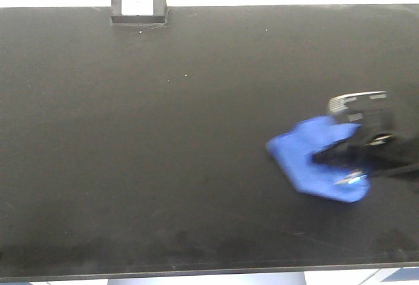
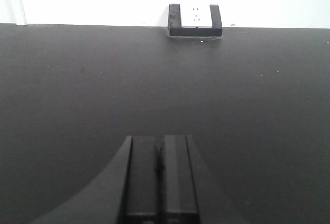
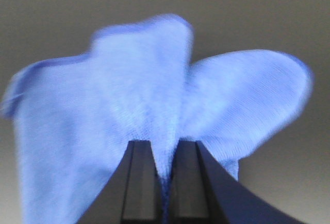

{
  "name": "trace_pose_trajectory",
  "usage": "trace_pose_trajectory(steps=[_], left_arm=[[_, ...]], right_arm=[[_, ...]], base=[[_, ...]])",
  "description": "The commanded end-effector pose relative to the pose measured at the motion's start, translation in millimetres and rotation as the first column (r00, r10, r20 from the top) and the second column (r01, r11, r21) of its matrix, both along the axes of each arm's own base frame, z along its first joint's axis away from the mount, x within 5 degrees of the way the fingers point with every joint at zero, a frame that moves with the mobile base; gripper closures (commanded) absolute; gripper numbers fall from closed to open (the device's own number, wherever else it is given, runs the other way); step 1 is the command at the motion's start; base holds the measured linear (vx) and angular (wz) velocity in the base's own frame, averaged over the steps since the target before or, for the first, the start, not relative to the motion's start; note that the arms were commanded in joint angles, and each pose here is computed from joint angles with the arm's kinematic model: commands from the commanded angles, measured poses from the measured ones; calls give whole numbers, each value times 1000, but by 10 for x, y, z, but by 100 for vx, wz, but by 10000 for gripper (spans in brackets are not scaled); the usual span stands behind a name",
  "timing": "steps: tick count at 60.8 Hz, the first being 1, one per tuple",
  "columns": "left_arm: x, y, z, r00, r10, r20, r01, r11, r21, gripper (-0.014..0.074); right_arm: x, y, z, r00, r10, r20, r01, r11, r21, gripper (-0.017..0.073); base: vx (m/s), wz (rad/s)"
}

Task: Wipe right workspace with blue cloth
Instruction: 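Drag the cloth across the counter with the right gripper, wiping, then open the right gripper and release the cloth on the counter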

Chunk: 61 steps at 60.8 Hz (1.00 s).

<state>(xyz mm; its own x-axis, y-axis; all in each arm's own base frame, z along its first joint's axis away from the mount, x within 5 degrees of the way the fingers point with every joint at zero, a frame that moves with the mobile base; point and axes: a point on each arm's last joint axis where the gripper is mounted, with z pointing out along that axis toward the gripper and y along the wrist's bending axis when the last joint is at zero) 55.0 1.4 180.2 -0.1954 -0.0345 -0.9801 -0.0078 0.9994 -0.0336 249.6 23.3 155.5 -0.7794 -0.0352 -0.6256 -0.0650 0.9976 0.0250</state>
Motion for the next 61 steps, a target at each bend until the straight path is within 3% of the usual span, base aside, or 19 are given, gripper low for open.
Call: trace_pose_trajectory(steps=[1,8,16,33,39,48,61], left_arm=[[11,-14,-18,997,-15,69,16,1000,-9,599],[11,-14,-18,997,-15,69,16,1000,-9,599],[11,-14,-18,997,-15,69,16,1000,-9,599],[11,-14,-18,997,-15,69,16,1000,-9,599],[11,-14,-18,997,-15,69,16,1000,-9,599],[11,-14,-18,997,-15,69,16,1000,-9,599],[11,-14,-18,997,-15,69,16,1000,-9,599]], right_arm=[[82,-167,138,994,-63,86,65,998,-15,554],[81,-162,138,996,-7,87,13,998,-62,517],[81,-159,138,996,2,88,5,998,-69,408],[72,-157,162,996,3,93,3,998,-67,-36],[48,-149,249,994,10,113,-3,998,-60,-132],[-56,-149,578,972,13,236,0,999,-55,-151],[-407,-113,1367,880,50,472,-40,999,-31,-80]], base=[[0,0],[0,0],[0,0],[0,0],[0,0],[0,0],[0,0]])
